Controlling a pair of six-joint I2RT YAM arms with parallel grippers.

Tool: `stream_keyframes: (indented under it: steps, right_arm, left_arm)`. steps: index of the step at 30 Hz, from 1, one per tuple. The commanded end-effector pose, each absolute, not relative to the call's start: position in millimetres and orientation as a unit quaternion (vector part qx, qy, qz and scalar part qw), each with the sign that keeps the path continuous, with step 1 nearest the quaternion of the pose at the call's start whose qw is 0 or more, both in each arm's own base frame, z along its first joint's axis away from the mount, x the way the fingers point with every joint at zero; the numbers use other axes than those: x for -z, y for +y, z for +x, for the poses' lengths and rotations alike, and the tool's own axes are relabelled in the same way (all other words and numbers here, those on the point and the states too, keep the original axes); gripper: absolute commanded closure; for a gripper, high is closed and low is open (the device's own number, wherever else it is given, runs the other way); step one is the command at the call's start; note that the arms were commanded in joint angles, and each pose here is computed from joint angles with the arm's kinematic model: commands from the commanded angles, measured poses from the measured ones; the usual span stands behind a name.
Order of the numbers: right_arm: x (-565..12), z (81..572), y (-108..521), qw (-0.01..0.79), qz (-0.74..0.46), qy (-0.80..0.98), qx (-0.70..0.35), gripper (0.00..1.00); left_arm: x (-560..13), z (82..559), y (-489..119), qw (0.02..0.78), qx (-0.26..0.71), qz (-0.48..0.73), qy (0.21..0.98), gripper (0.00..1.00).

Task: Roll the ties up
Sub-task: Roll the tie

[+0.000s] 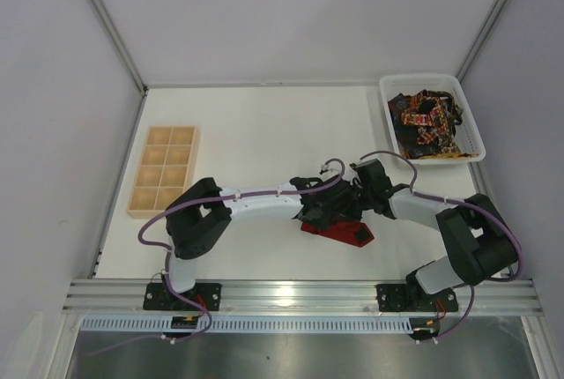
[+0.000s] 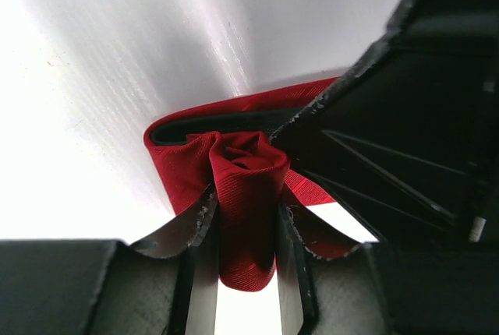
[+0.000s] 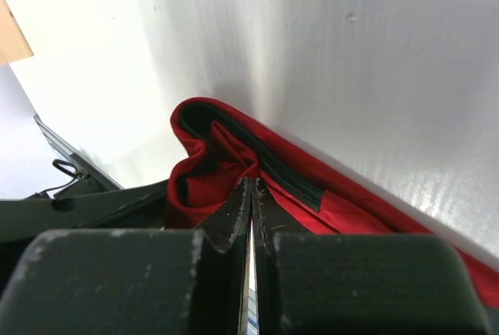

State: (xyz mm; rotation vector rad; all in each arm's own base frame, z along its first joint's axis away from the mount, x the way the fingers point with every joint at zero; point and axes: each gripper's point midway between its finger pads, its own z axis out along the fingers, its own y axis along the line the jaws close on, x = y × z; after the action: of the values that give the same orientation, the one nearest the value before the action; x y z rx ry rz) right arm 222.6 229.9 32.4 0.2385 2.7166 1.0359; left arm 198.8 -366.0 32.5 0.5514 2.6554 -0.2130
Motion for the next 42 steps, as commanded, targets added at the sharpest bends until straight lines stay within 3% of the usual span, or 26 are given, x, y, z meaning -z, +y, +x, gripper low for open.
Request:
stream_keyframes:
  steps: [1,11,18,42]
  right_arm:
    - [-37,222,223,0.124,0.073,0.927,-0.347,0.97]
    - [-34,221,218,0.122,0.081,0.924,-0.353,0.98]
    - [-37,222,218,0.124,0.083,0.922,-0.359,0.98]
    - [-15,217,205,0.106,0.098,0.927,-0.347,0.98]
  left_arm:
    - [-24,191,-369,0.190,0.077,0.206,0.957,1.00]
    - [-19,189,-372,0.185,0.080,0.211,0.956,0.99]
    - [-15,187,-372,0.183,0.081,0.214,0.956,0.87]
    - [-7,183,-375,0.171,0.093,0.219,0.956,0.62]
